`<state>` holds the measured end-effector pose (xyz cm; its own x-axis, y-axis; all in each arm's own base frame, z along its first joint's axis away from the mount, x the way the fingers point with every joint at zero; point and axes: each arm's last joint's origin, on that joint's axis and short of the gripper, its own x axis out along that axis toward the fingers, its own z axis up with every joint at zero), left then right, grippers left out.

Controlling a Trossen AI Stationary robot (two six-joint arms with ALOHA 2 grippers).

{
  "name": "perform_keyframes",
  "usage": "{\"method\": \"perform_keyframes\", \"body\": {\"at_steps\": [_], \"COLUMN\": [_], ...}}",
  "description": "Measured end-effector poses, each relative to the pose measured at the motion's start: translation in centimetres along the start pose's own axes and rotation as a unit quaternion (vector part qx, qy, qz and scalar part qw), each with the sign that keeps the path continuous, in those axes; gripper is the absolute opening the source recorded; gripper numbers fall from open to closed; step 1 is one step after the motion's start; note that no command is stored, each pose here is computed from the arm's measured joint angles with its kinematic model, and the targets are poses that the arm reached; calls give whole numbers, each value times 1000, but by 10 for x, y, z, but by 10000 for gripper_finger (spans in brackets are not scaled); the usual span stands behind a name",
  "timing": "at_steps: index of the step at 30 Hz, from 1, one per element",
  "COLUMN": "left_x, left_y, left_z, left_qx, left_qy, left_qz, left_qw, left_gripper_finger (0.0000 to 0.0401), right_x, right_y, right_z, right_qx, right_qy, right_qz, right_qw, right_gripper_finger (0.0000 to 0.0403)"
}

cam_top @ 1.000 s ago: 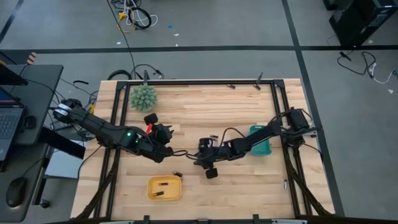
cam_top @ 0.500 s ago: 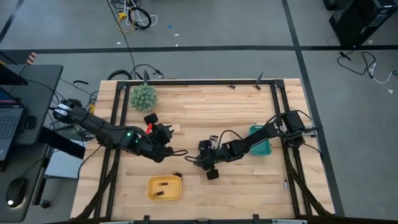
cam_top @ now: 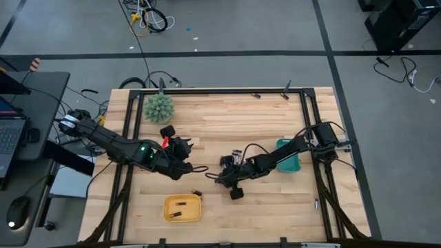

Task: Sort batteries
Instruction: Put the black battery into the yellow bin

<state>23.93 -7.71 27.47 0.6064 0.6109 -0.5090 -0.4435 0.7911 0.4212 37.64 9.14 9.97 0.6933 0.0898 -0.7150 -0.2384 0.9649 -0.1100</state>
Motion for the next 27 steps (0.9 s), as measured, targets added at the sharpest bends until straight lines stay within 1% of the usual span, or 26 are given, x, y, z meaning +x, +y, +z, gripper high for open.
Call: {"method": "perform_keyframes", "body": {"at_steps": [6,10,13,15,18,22,27], "left_x": [0,0,0,0,0,0,0], "left_y": [0,0,0,0,0,0,0], "left_z": [0,0,0,0,0,0,1], "left_qx": [1,2,3,3,3,0,-7], "left_qy": [1,2,2,2,2,1,-3], "left_qz": [0,1,1,1,1,1,-1], "left_qw": [1000,1000,1000,1000,1000,1000,1000], "left_gripper_finger": [85,85,85,85,85,85,85], "right_x": [-13,-33,-43,-50,-58,-64,-72], "right_y": [-4,-9,-11,-12,-12,-2,14], "right_z": [8,27,35,43,56,70,81], "right_qx": [-5,-7,-10,-8,2,13,14], "right_qy": [-11,-55,-75,-101,-162,-239,-300], "right_qz": [1,-6,-8,-11,-11,13,22], "right_qw": [1000,998,997,995,987,971,953], "right_gripper_finger": [27,27,27,27,27,27,27]}}
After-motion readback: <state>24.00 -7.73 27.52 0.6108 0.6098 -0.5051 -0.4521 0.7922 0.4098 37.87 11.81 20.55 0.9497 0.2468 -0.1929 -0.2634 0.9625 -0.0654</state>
